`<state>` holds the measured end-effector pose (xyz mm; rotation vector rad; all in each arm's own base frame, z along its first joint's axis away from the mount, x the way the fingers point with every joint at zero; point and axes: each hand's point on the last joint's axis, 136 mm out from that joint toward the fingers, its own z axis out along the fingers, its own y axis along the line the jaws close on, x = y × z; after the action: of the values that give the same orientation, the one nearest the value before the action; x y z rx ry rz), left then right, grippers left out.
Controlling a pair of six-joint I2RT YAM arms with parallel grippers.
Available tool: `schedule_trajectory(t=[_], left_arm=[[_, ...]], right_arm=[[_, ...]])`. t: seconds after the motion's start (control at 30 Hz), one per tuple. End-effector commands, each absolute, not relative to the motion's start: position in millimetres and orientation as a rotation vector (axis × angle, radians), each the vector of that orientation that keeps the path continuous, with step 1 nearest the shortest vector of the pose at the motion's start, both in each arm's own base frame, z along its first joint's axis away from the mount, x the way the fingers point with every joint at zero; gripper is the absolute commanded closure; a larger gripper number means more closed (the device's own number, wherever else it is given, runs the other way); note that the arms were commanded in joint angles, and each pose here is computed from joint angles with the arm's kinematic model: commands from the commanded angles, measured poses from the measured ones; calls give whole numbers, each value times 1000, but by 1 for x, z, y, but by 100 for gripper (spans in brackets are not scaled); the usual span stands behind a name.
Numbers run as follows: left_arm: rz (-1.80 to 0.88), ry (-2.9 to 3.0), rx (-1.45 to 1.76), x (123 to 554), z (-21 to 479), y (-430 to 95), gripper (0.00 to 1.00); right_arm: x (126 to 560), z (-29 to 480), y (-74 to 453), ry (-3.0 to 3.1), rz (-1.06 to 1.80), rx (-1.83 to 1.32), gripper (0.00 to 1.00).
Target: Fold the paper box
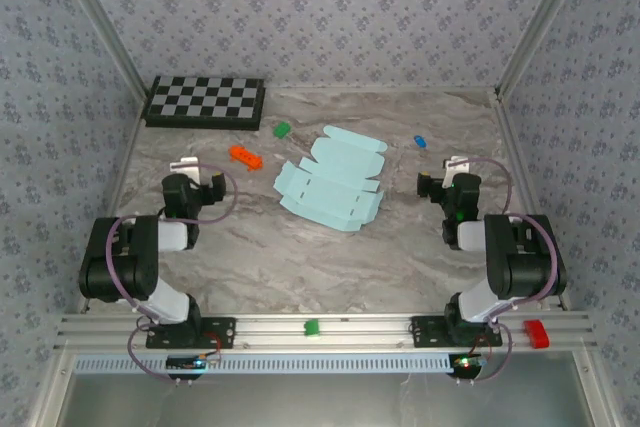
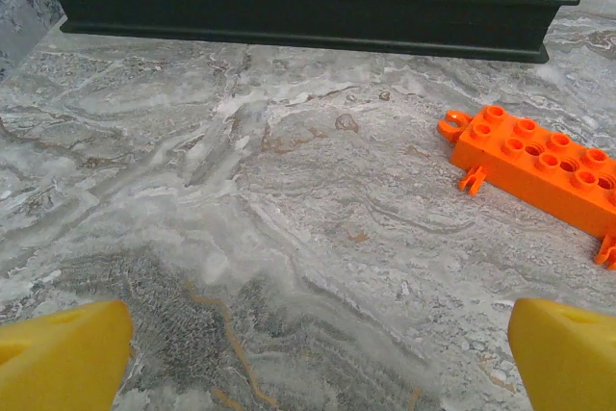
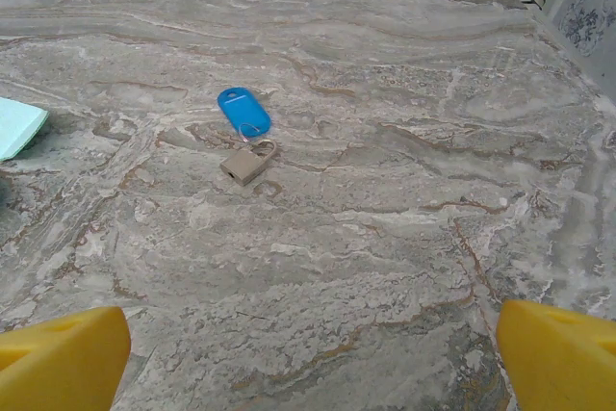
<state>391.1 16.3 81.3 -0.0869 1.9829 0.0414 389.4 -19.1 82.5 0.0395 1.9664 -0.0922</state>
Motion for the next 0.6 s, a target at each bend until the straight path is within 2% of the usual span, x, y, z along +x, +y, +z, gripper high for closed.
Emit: schedule_trajectory(t=[0.0,0.57], left_arm=[[37,1966,-69,398,88,14,0],[37,1966,-71,398,88,14,0]], right_arm=[[392,87,-21,1945,-106,50,0],[392,86,-20,1948,-98,48,0]])
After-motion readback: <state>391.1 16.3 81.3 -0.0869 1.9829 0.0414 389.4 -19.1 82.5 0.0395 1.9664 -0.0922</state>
